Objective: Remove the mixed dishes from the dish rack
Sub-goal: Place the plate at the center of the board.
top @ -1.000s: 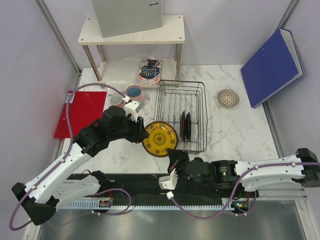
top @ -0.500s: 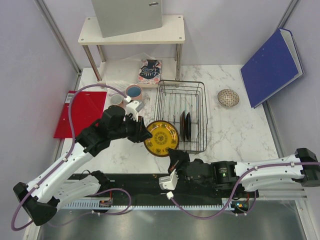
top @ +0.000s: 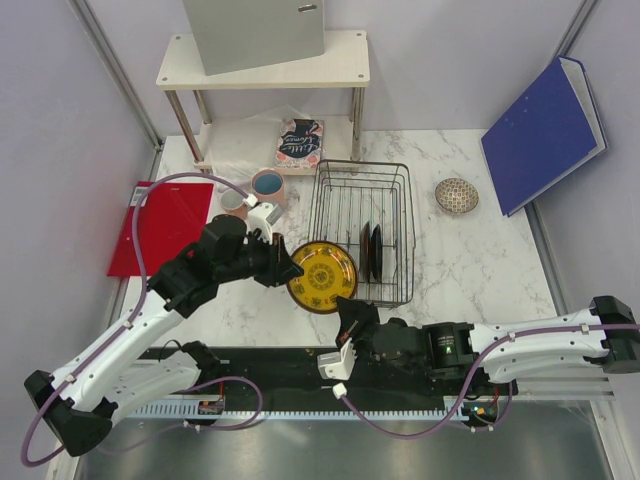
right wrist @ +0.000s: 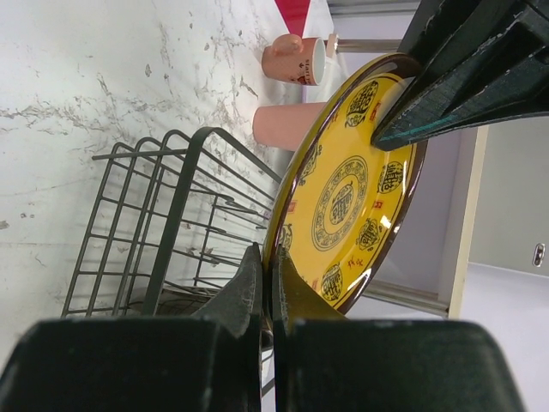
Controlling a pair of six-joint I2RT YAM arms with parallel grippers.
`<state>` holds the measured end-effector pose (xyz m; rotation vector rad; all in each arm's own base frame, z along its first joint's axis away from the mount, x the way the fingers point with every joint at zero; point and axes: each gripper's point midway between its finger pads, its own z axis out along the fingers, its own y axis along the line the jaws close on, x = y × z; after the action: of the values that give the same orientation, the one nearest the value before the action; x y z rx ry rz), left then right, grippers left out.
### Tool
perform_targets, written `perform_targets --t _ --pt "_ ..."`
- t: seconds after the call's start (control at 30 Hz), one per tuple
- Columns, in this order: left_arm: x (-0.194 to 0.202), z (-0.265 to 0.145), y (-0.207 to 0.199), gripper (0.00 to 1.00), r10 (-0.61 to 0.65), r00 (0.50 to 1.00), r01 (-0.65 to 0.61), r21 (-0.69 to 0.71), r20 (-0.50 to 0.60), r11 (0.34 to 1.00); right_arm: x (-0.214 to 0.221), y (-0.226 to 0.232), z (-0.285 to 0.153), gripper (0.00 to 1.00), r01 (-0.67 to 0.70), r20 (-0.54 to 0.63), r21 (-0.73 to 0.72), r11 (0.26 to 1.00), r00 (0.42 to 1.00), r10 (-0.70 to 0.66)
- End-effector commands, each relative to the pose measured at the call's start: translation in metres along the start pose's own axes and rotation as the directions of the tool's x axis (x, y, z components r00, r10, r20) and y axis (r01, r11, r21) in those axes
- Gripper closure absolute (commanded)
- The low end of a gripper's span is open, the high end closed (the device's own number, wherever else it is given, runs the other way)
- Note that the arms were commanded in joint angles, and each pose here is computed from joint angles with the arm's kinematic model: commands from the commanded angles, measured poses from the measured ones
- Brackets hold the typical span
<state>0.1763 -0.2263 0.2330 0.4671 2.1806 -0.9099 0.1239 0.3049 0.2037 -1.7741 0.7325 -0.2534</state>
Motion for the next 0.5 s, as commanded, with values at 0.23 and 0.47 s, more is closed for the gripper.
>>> perform_targets --t 0.23,0.47 --pt "-0.020 -0.011 -0.031 0.98 -0.103 0.994 0.091 0.226 0.040 0.970 -0.003 -0.028 -0.007 1.00 -0.062 0.012 0.093 0.994 0.998 0.061" --pt "-0.019 -0.016 -0.052 0.98 -0.203 0.979 0.195 0.404 -0.022 0.894 -0.001 -0.027 -0.006 1.00 -0.058 0.003 0.100 0.993 0.998 0.058"
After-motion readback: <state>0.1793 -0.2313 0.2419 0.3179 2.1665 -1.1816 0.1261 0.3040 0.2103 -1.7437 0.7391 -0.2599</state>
